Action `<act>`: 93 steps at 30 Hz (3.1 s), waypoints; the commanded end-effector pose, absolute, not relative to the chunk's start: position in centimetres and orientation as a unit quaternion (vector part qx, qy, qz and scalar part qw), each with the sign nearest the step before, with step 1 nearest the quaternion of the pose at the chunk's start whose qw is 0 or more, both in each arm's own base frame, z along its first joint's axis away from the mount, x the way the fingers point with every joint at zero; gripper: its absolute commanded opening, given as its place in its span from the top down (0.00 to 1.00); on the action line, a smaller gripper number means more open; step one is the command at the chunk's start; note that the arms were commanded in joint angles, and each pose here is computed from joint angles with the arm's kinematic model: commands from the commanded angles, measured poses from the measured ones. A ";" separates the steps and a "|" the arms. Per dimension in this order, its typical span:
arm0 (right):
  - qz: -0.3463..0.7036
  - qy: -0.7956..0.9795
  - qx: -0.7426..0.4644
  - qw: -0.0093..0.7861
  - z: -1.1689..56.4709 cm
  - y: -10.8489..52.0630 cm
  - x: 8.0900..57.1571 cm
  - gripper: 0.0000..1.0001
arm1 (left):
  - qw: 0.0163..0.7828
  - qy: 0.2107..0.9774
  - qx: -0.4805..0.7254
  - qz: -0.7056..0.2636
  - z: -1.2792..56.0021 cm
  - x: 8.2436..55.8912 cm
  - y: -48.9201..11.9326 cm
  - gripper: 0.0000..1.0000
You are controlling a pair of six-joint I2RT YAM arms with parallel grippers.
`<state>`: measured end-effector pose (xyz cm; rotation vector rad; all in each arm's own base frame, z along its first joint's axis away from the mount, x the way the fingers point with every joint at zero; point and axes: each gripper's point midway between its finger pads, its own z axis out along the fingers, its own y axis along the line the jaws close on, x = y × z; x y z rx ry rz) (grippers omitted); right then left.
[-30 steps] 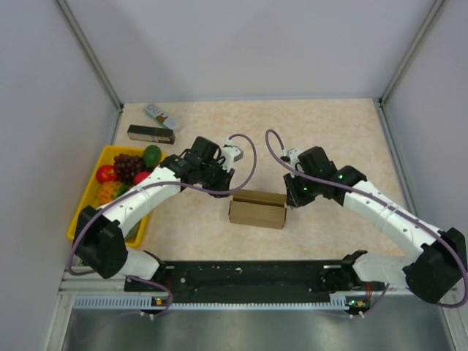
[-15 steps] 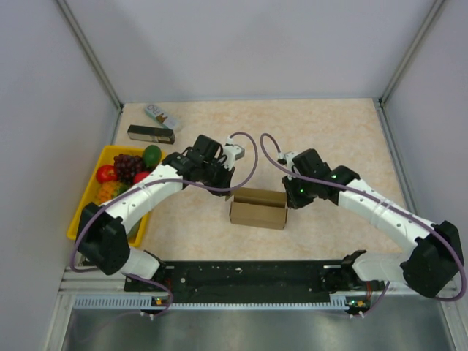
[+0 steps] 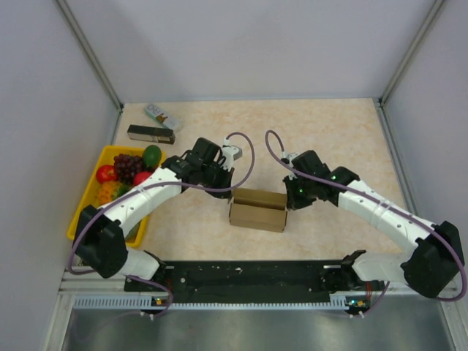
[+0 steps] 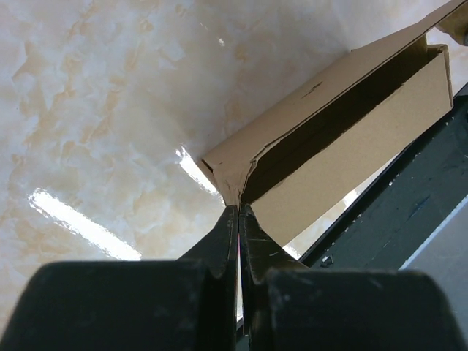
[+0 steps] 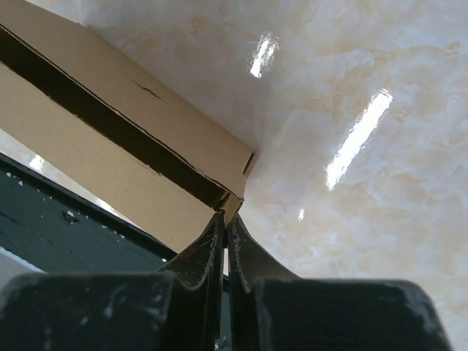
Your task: Fold the paper box
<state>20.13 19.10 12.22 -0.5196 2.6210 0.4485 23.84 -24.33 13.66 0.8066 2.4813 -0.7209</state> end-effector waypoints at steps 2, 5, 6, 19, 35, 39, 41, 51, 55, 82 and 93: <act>0.175 0.948 -0.168 0.207 12.3 19.8 19.0 1.00 | 0.214 0.885 0.287 -0.298 14.1 22.1 -25.7 1.00; 0.177 0.949 -0.161 0.207 12.6 19.8 18.6 1.00 | 0.215 0.885 0.283 -0.300 14.0 21.7 -25.6 1.00; 0.179 0.949 -0.155 0.207 12.7 19.9 18.5 0.99 | 0.214 0.887 0.280 -0.298 13.8 21.6 -25.5 1.00; 0.203 0.944 -0.105 0.239 13.1 20.0 18.6 0.64 | 0.248 0.887 0.253 -0.298 13.9 20.8 -25.0 1.00; 0.245 0.936 0.053 0.247 10.4 18.2 16.3 0.36 | 0.258 0.886 0.246 -0.297 14.1 20.4 -24.9 1.00; 0.294 0.925 0.091 0.223 9.8 19.3 15.4 0.42 | 0.255 0.884 0.244 -0.306 14.4 20.1 -25.2 1.00; 0.302 0.921 0.097 0.225 9.5 19.4 15.4 0.44 | 0.254 0.884 0.242 -0.308 14.4 20.0 -25.3 1.00; 0.287 0.920 0.108 0.243 8.5 18.7 15.9 0.51 | 0.243 0.882 0.234 -0.328 14.7 18.9 -25.9 1.00; 0.284 0.920 0.109 0.248 8.1 18.5 16.0 0.55 | 0.236 0.886 0.218 -0.335 14.6 18.5 -25.9 1.00; 0.287 0.919 0.101 0.250 7.7 18.7 16.1 0.59 | 0.233 0.905 0.115 -0.337 14.6 18.4 -25.7 1.00; 0.291 0.917 0.103 0.254 8.1 18.8 16.3 0.59 | 0.259 0.901 0.084 -0.337 13.8 18.2 -25.2 1.00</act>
